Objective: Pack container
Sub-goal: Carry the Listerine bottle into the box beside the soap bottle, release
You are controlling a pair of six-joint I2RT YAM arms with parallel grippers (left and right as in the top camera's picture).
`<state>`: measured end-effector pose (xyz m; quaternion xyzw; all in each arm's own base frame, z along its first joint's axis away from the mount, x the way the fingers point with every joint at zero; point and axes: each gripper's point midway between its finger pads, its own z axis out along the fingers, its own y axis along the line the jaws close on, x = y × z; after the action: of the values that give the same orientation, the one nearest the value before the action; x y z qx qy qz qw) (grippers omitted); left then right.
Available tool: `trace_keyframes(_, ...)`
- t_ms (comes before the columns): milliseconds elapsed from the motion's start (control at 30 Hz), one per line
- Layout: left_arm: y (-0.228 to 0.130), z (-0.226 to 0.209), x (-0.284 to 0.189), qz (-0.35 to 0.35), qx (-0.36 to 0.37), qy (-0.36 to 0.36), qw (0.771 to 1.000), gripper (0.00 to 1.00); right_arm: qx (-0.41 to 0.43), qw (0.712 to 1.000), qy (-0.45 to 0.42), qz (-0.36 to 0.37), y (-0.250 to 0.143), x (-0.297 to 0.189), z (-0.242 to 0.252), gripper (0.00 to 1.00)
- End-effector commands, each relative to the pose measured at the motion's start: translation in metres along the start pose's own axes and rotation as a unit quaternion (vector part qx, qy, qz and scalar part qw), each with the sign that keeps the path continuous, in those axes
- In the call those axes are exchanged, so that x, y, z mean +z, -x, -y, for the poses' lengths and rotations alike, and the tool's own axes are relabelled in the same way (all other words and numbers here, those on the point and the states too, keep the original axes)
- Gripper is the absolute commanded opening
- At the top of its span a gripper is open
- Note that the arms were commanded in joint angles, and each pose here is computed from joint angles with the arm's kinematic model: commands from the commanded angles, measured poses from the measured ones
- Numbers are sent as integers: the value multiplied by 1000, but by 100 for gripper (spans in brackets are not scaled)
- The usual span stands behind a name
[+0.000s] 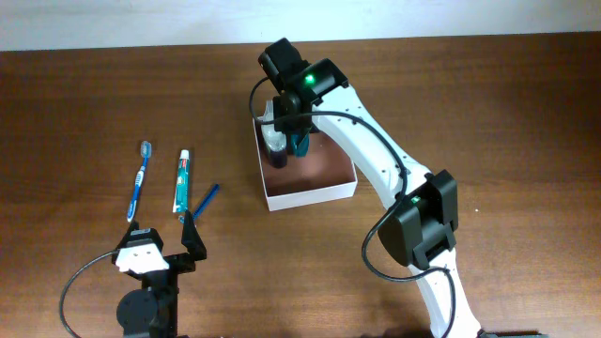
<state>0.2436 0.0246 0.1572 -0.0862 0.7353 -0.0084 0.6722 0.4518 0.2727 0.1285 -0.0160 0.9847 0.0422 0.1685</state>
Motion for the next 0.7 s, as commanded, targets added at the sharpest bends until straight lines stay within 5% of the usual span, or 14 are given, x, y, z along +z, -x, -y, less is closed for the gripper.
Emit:
trace_keyframes(0, -2, -2, 0, -1, 8, 5, 1000, 99, 5, 1000, 10, 8, 2, -5, -6, 24)
trace_keyframes(200, -2, -2, 0, -1, 8, 5, 1000, 99, 5, 1000, 12, 12, 4, -5, -7, 29)
trace_keyframes(367, -2, -2, 0, -1, 8, 5, 1000, 99, 5, 1000, 12, 14, 5, -5, -6, 49)
trace_keyframes(667, -2, -2, 0, -1, 8, 5, 1000, 99, 1, 1000, 8, 18, 7, -5, -5, 52)
